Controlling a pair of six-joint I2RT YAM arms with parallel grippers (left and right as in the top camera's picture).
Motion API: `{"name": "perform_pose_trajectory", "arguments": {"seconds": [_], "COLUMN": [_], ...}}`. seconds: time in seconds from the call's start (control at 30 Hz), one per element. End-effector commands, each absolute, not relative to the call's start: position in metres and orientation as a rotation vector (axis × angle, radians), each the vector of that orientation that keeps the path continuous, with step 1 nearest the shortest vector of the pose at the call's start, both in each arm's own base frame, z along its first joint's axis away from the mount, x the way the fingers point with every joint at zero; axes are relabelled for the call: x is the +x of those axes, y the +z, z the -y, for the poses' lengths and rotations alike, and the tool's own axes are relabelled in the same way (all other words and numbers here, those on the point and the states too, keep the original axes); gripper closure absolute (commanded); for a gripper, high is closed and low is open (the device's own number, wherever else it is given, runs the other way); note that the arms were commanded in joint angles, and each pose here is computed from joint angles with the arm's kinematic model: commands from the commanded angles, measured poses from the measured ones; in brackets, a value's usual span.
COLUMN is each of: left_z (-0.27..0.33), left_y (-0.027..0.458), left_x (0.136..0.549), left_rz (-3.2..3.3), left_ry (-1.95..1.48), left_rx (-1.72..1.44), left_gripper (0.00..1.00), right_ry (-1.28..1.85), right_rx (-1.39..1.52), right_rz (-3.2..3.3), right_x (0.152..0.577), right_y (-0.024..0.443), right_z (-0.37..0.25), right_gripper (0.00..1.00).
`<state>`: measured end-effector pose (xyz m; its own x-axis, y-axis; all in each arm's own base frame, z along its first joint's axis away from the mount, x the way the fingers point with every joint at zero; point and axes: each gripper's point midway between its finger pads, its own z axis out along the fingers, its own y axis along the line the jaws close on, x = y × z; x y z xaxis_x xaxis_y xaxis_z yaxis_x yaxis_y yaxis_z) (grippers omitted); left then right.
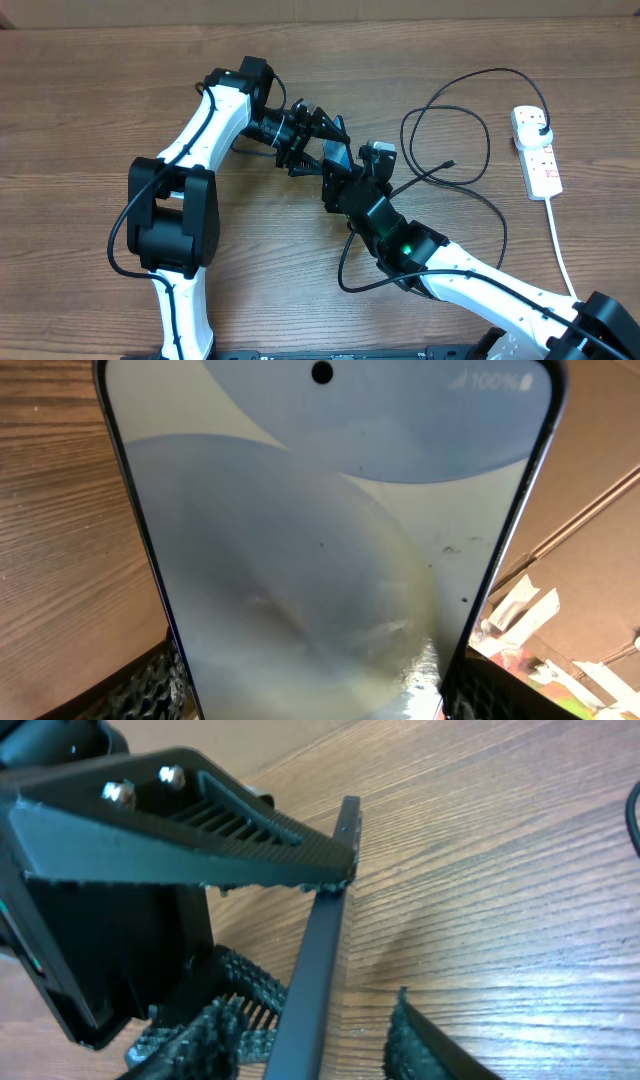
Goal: Plug charger to phone and switch on socket
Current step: 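Grasp the phone's side edge with the right gripper, release left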
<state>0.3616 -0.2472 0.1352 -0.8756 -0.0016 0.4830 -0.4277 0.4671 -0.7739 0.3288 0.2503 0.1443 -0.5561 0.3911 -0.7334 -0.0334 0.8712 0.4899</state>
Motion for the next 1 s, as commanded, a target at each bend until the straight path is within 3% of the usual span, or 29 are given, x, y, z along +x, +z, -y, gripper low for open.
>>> {"name": "perform_pose_trajectory", "arguments": {"seconds": [0.0,0.83,0.97], "left_z": [0.251,0.253,0.251], "left_y": [0.147,0.142,0.142], "left_x": [0.367,0.364,0.366], "left_rz": [2.273,2.304,2.315], "left_ry": [1.463,1.426,1.441], "left_rx": [0.323,0.304,0.290], "left_gripper": [0.28,0.26,0.13], "right_ry": [0.565,0.625,0.619], "right_rx": [0.268,0.220,0.220], "right_rz": [-2.061,-2.118,-2.123], "right_x": [0.333,0.325,0.324], "right_y": [0.156,0.149,0.147], "right_z": [-0.251,-0.262,-0.261], "right_gripper": [0.57,0.95,0.96]}}
